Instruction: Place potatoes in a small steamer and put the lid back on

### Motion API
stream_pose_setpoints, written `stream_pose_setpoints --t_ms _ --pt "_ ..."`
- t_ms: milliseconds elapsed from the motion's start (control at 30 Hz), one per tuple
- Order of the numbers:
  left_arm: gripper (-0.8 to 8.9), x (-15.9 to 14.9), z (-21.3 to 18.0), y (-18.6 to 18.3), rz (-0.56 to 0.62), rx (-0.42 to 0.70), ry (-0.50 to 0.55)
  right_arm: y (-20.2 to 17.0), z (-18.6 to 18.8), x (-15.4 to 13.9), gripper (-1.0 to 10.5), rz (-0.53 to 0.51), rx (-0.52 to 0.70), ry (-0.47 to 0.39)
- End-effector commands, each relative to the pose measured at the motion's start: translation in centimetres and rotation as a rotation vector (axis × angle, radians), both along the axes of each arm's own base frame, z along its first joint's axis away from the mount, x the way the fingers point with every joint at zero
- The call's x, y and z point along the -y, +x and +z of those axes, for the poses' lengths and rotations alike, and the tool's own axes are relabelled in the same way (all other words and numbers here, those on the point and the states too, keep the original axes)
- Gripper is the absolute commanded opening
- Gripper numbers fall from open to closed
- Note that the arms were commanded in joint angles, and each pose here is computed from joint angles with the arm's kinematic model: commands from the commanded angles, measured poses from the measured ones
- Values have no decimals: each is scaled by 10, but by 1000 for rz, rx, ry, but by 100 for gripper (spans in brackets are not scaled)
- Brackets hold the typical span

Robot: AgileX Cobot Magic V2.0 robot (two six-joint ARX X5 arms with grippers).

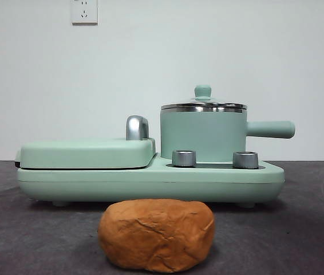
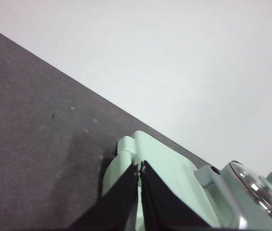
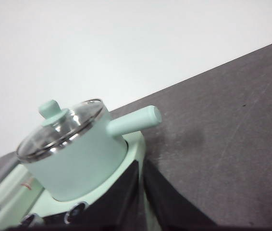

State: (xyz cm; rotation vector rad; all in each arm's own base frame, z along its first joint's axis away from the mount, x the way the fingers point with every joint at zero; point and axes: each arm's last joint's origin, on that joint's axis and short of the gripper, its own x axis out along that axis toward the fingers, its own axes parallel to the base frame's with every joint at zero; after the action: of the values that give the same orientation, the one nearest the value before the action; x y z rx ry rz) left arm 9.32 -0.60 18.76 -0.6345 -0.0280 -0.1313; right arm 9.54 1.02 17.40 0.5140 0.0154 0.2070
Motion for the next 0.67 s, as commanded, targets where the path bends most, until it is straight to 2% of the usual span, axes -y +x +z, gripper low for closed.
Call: stream_pose_setpoints --t_ms 33,200,367,667 --pt "10 0 21 -5 -6 24 22 -4 18 0 13 9 42 35" --pt "9 3 51 -10 -105 -11 155 -13 46 0 13 22 35 -4" --pt "9 7 79 -9 -242 -19 300 -19 75 -1 13 82 4 -167" --pt "9 10 122 12 -368 -92 524 -6 112 -6 13 261 -114 -431"
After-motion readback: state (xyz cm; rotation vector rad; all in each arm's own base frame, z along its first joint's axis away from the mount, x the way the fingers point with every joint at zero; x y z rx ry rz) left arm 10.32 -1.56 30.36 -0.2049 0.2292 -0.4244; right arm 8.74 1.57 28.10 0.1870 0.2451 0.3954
